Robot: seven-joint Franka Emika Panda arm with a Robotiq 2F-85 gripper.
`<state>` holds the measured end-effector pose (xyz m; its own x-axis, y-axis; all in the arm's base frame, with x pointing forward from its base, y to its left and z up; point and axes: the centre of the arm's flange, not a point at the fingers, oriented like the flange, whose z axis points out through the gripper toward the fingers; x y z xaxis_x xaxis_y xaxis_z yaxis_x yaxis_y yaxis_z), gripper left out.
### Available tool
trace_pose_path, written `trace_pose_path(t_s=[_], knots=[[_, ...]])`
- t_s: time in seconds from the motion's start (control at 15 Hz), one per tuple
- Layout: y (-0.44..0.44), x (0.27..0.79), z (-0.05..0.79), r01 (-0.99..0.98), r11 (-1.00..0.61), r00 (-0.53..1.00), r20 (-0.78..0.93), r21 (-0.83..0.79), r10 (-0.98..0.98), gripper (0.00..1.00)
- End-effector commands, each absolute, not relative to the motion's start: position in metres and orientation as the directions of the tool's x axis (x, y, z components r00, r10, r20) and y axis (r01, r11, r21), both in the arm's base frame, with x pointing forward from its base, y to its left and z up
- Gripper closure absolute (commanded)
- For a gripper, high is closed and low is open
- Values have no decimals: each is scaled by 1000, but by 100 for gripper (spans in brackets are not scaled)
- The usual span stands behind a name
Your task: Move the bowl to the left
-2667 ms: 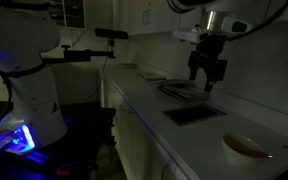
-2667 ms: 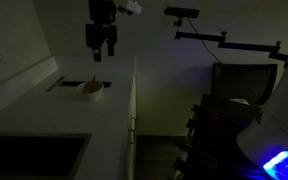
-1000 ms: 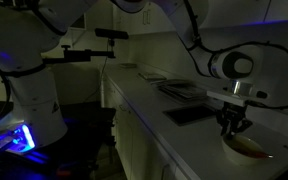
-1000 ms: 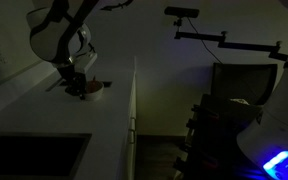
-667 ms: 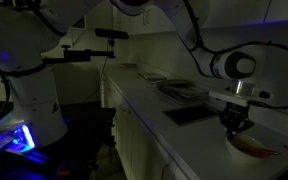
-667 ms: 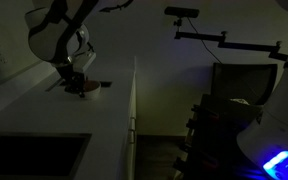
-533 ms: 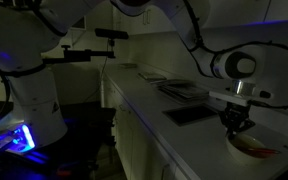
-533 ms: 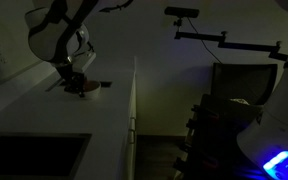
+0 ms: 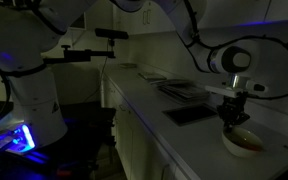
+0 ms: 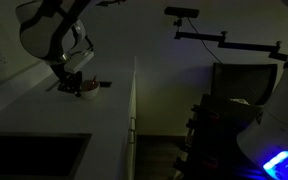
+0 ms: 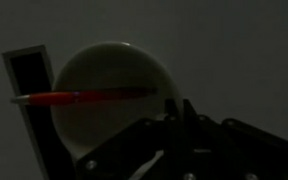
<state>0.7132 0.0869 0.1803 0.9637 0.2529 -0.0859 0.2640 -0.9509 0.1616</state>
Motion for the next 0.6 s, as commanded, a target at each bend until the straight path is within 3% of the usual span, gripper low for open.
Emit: trace_pose_path(t_s=[0.0, 0.53], knots=[[92, 674, 198, 209, -951, 977, -90, 229, 193, 97], [110, 616, 187, 110, -964, 990, -108, 243, 86, 97]])
